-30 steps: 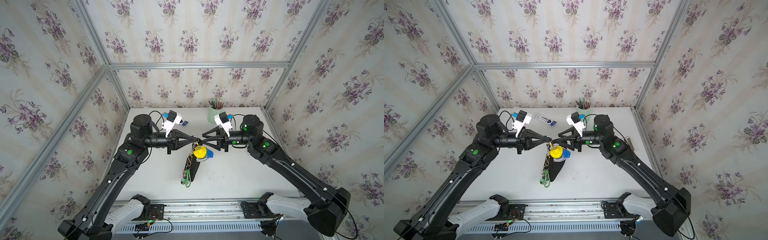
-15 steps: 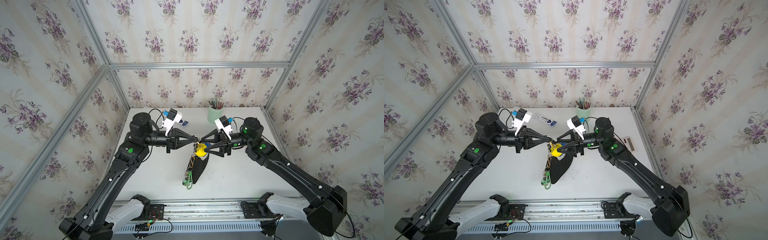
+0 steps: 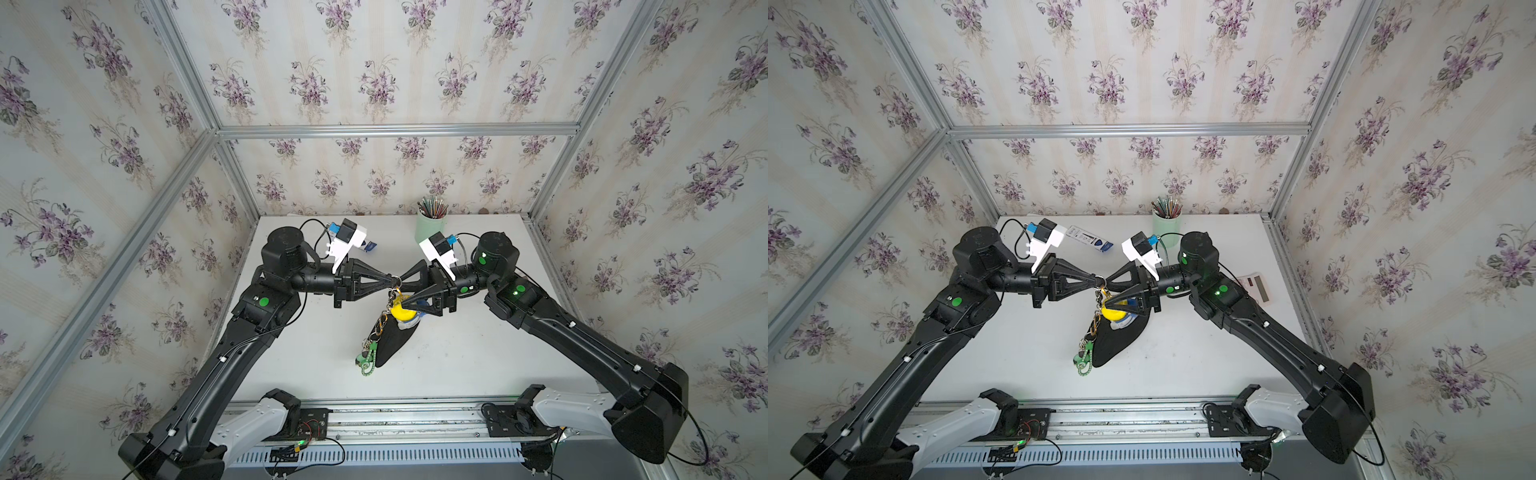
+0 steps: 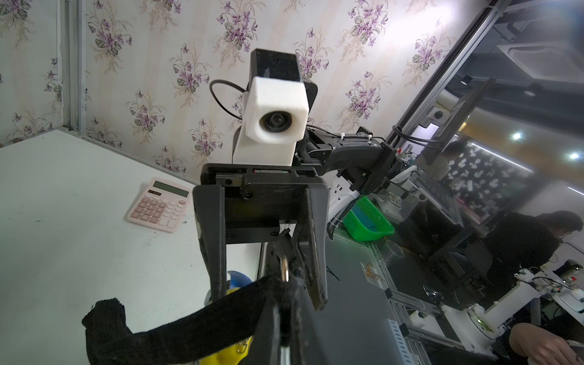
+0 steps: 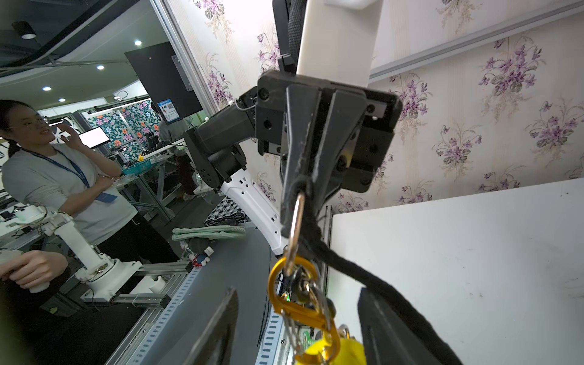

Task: Remove the decoration from the bag
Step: Remove the decoration item from the bag.

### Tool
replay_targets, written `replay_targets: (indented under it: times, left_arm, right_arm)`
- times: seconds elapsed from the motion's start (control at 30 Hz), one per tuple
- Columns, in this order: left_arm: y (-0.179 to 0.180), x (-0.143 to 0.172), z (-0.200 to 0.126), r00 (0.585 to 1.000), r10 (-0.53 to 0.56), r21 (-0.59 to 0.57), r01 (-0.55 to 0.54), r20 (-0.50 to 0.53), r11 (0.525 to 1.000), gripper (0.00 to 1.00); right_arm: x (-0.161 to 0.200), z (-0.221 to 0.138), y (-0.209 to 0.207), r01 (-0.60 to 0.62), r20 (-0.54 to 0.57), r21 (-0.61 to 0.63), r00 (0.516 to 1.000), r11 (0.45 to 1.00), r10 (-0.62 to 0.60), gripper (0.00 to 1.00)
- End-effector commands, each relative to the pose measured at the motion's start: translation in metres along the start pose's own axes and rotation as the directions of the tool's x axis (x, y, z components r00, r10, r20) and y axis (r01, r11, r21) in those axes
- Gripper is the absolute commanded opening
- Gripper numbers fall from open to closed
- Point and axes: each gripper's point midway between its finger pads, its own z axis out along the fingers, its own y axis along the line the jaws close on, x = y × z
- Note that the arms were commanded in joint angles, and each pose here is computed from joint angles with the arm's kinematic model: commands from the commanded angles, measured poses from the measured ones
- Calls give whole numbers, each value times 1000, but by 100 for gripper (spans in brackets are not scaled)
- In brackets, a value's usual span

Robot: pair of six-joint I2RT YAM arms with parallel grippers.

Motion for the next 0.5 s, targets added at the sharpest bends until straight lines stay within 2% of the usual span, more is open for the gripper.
replay_targets:
  times: [0.0, 0.23, 0.47]
  left_arm:
    - [-5, -8, -1, 998, 64, 5, -65, 24, 998, 0]
    - [-4, -9, 0, 998, 55, 3, -55, 28, 999, 0]
    - [-4, -8, 0, 998, 56, 10, -57, 28, 998, 0]
  right_arm:
    - [1, 1, 2, 13, -5, -4, 1000, 1000, -13, 63]
    - [3, 0, 3, 14, -8, 0, 1000, 1000, -14, 53]
    - [1, -2, 6, 25, -1, 3, 1000, 1000, -25, 51]
